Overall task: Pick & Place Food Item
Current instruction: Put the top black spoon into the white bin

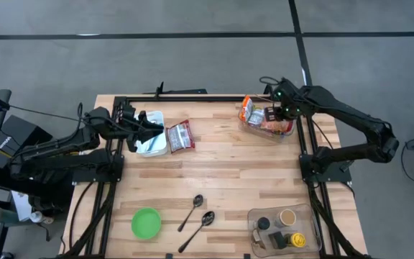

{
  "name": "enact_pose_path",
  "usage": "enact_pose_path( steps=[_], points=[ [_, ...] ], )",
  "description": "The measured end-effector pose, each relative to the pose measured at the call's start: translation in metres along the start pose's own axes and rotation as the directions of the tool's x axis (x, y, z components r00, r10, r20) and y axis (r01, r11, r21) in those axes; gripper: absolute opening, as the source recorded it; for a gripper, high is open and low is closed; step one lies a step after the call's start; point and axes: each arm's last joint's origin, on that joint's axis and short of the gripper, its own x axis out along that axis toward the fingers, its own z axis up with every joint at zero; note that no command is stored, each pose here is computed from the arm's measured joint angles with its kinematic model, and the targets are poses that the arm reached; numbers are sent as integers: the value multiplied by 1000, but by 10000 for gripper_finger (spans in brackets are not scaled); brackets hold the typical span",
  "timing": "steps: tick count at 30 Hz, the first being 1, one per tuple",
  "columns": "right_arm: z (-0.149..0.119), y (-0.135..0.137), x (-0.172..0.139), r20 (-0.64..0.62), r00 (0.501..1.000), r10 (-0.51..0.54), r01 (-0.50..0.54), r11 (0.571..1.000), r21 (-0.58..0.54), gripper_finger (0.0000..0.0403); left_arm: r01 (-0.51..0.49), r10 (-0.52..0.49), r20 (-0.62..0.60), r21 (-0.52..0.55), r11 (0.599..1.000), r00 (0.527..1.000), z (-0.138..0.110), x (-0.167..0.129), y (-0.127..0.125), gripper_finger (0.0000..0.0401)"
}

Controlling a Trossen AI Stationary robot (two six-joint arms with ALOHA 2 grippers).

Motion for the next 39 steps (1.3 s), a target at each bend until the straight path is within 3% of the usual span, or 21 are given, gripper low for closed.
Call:
enact_pose_path(
  steps=[7, 14, 18, 31, 35, 39],
  points=[
    [14, 23, -48, 155, 974, 167, -158, 985, -68, 86, 3, -3, -2, 0, 1000, 1000, 0, 0, 0, 92],
    [17, 52, -78, 293, 878, 378, -299, 912, -281, 86, 4, -3, -2, 0, 1000, 1000, 0, 0, 0, 92],
    [11, 62, -82, 299, 849, 436, -322, 875, -362, 86, 3, -3, -2, 0, 1000, 1000, 0, 0, 0, 92],
    [-11, 79, -87, 232, 834, 500, -332, 792, -513, 86, 26, -27, 46, 16, 1000, 999, 5, 0, -3, 92],
    [-22, 86, -90, 188, 824, 534, -337, 729, -596, 86, 71, -71, 115, 12, 997, 991, 12, -1, -7, 92],
    [-38, 94, -95, 77, 791, 607, -387, 593, -706, 84, 127, -129, 199, 21, 992, 972, 20, -3, -13, 92]
  ],
)
